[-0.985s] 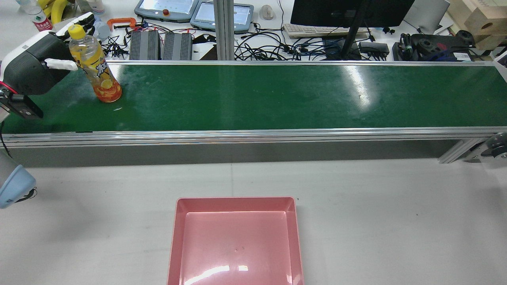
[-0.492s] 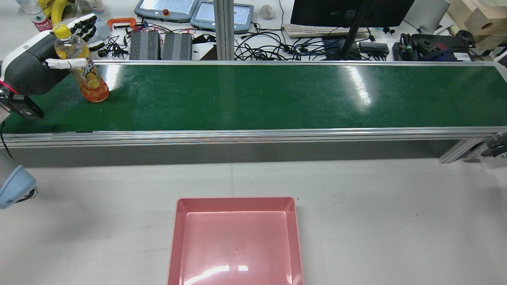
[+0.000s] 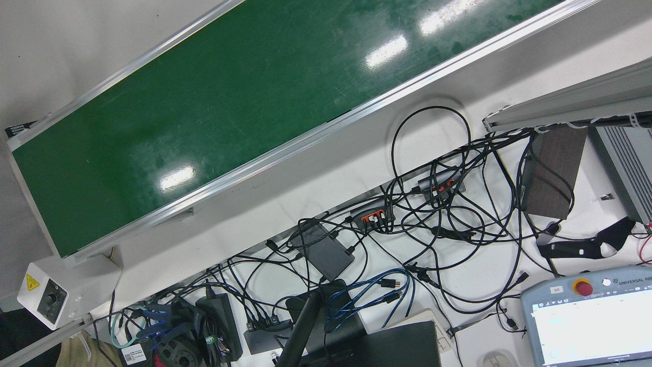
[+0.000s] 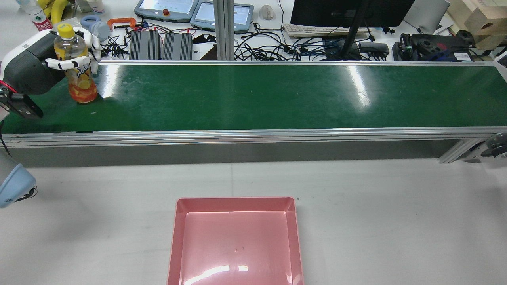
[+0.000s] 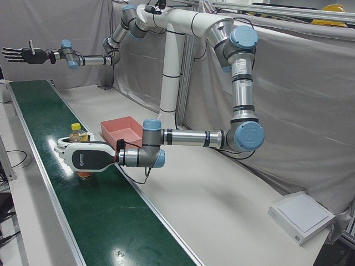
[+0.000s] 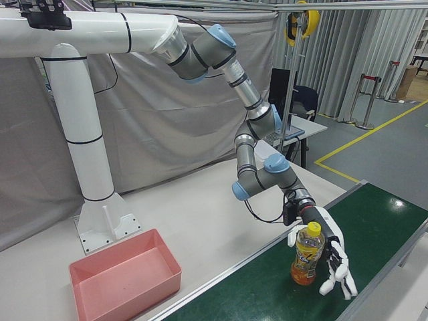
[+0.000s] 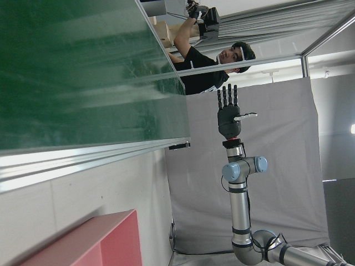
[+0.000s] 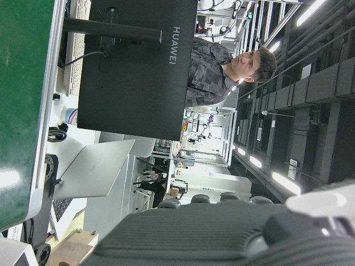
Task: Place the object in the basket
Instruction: 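Close the left hand around the juice bottle as it arrives, then lift the bottle off the belt and carry it over the pink tray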
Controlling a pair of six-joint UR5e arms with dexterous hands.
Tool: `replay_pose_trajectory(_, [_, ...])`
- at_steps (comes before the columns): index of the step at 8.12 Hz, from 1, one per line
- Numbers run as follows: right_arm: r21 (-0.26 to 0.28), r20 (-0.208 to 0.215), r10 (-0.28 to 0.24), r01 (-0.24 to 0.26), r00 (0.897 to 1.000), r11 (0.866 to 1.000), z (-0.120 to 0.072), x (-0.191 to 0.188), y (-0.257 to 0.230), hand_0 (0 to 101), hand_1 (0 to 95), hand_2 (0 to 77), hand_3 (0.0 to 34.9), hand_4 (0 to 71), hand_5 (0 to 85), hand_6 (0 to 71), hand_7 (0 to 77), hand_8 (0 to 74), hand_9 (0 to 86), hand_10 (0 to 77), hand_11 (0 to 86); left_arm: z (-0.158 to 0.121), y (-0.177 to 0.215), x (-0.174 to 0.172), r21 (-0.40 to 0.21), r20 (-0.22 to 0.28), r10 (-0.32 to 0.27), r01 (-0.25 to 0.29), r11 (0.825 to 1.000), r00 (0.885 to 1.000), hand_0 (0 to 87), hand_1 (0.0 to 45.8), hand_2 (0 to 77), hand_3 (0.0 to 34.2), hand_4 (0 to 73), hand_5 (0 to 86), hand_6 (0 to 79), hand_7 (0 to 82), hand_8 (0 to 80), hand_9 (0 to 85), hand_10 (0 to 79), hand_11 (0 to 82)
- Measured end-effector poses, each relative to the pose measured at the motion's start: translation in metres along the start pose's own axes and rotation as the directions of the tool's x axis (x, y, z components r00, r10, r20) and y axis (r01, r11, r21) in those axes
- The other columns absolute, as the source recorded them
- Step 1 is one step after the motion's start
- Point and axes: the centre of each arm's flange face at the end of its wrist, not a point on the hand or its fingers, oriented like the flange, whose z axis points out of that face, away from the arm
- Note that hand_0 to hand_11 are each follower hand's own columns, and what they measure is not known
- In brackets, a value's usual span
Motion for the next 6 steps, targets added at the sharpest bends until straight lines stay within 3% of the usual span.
replay_pose_trajectory(1, [0.000,0.000,0.000,0.000,1.000,1.000,0.000,0.000,0.000,0,0.0,0.5,0.2,0.0,0.0,0.0,0.5,0.0,0.0,0.0,0.0,0.000,0.016,0.007,-0.011,-0.004,-0.004,0.004,1.000,1.000,47.2,11.4,45.3,0.0,28.9,60.5,30.5,54.5,38.2,53.5,42.0,57.3])
replay_pose_trajectory(2, [0.000,0.000,0.000,0.000,1.000,1.000,0.000,0.000,0.000,0,0.0,0.5,0.2,0.0,0.0,0.0,0.5,0.0,0.0,0.0,0.0,-0.003,0.043,0.016,-0.021,-0.003,-0.005,0.005,1.000,1.000,47.4,10.9,45.8,0.0,27.8,61.1,39.3,66.0,47.5,64.4,53.5,58.4])
replay_pose_trajectory(4, [0.000,0.000,0.000,0.000,1.000,1.000,0.000,0.000,0.000,0,0.0,0.5,0.2,0.0,0.0,0.0,0.5,0.0,0.0,0.0,0.0,-0.009,0.089,0.028,-0.037,0.002,-0.004,0.004,0.999,1.000,47.4,10.9,45.8,0.0,27.8,61.1,39.3,66.5,48.0,64.9,54.0,58.9])
replay_pose_trajectory(6, [0.000,0.000,-0.001,0.001,1.000,1.000,0.000,0.000,0.000,0,0.0,0.5,0.2,0.0,0.0,0.0,0.5,0.0,0.0,0.0,0.0,-0.011,0.122,0.014,-0.078,0.030,-0.011,0.013,0.997,0.999,47.3,10.4,46.4,0.0,27.8,61.1,37.6,70.4,46.9,66.5,54.0,59.5])
